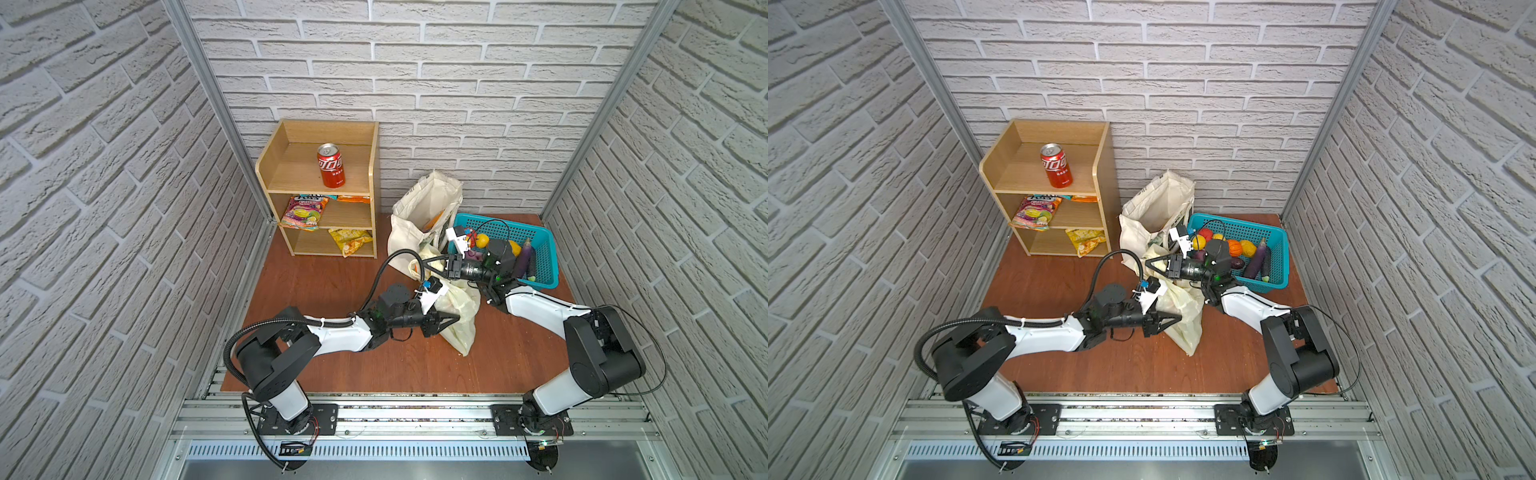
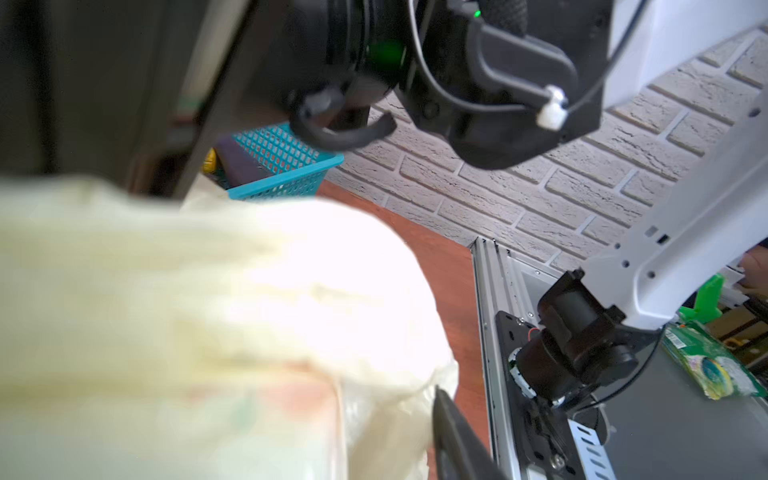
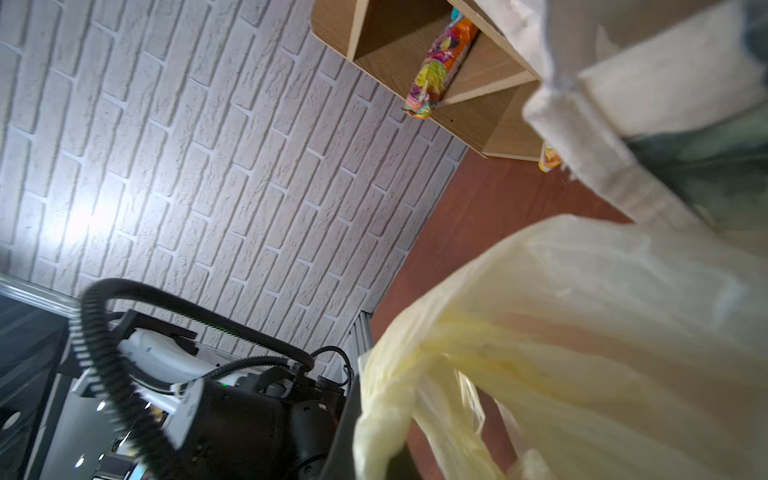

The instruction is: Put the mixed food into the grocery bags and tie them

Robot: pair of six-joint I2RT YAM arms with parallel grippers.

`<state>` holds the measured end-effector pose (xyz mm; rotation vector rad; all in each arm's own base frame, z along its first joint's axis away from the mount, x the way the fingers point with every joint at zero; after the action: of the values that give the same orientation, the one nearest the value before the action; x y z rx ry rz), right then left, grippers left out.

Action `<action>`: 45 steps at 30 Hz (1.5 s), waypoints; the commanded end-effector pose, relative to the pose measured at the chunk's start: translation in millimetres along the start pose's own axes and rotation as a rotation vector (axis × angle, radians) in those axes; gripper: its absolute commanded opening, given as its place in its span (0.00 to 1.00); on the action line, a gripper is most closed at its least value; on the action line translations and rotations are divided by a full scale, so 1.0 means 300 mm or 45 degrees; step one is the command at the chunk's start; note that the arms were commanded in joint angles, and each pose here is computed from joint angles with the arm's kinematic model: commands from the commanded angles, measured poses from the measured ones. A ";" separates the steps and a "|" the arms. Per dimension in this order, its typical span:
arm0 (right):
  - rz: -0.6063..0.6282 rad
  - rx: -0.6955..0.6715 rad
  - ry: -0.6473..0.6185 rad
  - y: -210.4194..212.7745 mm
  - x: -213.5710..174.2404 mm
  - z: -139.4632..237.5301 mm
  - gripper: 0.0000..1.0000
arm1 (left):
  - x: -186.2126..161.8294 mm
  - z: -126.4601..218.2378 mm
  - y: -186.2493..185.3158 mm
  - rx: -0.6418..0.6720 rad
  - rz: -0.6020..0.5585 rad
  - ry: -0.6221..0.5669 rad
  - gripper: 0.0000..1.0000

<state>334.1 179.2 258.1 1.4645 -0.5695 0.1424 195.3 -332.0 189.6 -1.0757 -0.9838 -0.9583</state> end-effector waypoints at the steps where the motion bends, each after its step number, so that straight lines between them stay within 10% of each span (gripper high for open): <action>1: 0.134 0.205 -0.011 0.094 0.048 0.042 0.06 | 0.098 0.107 -0.003 0.083 -0.055 -0.204 0.55; 13: 0.175 0.323 0.055 0.183 0.088 0.074 0.05 | 0.173 0.401 -0.023 0.361 -0.104 -0.344 0.64; 28: 0.185 0.352 0.137 0.239 0.037 0.071 0.05 | 0.264 0.416 0.025 0.481 -0.151 -0.426 0.68; 45: 0.168 0.352 0.153 0.222 0.015 0.057 0.06 | 0.485 0.336 -0.003 0.089 -0.213 -0.470 0.44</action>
<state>314.4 169.4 311.0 1.6641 -0.5172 0.3624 219.5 -247.6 338.5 -1.0845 -1.4230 -0.7970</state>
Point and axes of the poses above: each gripper's point midway between its finger pads, its own z axis back along the fingers, its own y axis along the line the jaws close on, x = y × z, the point moved 7 cm from there along z, back along the fingers, and after that the axes turned 4 degrees about -z, right-handed, at the moved point
